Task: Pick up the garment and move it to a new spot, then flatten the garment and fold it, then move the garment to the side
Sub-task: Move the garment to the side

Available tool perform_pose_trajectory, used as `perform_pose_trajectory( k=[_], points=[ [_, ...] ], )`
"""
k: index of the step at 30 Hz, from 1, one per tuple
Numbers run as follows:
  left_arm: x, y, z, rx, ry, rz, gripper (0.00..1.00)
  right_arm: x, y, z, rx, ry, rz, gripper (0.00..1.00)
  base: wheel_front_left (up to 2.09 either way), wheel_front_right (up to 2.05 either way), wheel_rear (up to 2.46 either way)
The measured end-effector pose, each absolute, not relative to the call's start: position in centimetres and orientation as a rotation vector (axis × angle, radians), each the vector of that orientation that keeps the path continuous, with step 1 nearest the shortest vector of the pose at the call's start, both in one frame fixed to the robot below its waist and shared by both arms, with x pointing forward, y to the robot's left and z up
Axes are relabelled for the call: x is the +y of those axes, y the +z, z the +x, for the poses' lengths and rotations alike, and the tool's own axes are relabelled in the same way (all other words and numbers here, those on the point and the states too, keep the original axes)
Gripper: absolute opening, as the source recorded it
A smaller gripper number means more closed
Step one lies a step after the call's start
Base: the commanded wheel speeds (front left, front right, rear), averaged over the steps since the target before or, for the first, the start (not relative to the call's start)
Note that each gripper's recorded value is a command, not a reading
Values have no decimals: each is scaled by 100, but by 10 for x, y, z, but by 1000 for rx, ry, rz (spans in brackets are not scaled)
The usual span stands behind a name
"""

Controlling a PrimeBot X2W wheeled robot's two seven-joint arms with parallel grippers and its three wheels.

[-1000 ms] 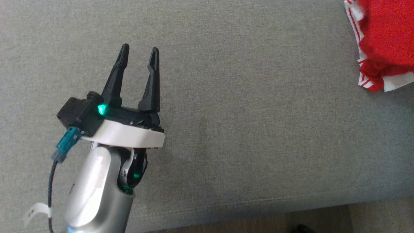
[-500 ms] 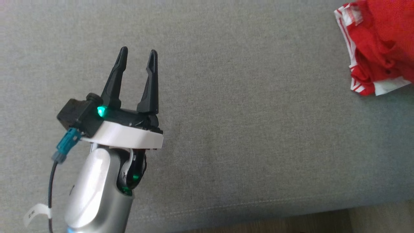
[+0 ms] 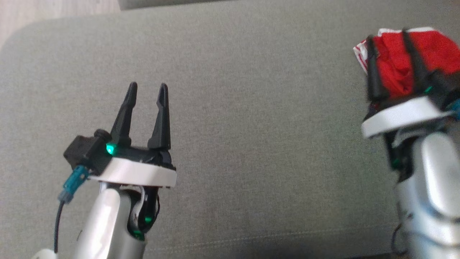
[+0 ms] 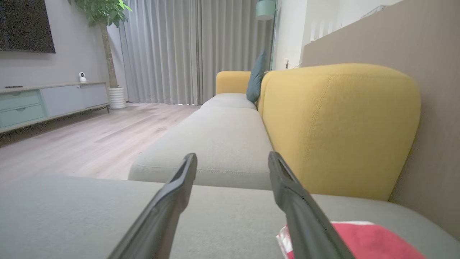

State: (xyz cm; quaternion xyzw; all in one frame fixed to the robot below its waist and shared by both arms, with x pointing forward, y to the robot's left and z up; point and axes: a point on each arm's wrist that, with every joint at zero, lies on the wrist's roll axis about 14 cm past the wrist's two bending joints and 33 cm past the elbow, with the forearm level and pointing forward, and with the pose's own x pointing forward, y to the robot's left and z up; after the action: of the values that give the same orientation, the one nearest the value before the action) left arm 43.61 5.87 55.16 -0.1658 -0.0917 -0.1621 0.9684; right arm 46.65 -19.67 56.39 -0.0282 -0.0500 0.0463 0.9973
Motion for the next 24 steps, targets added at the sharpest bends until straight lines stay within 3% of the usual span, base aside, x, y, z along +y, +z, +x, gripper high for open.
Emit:
perform_pose_trajectory(
  k=[13, 24],
  points=[
    [66, 552, 393, -184, -323, -261, 100, -174, 528, 397, -73, 89, 74, 100, 0, 0, 0],
    [73, 541, 378, -146, -282, -268, 100, -174, 519, 376, -79, 75, 138, 100, 0, 0, 0]
  ],
)
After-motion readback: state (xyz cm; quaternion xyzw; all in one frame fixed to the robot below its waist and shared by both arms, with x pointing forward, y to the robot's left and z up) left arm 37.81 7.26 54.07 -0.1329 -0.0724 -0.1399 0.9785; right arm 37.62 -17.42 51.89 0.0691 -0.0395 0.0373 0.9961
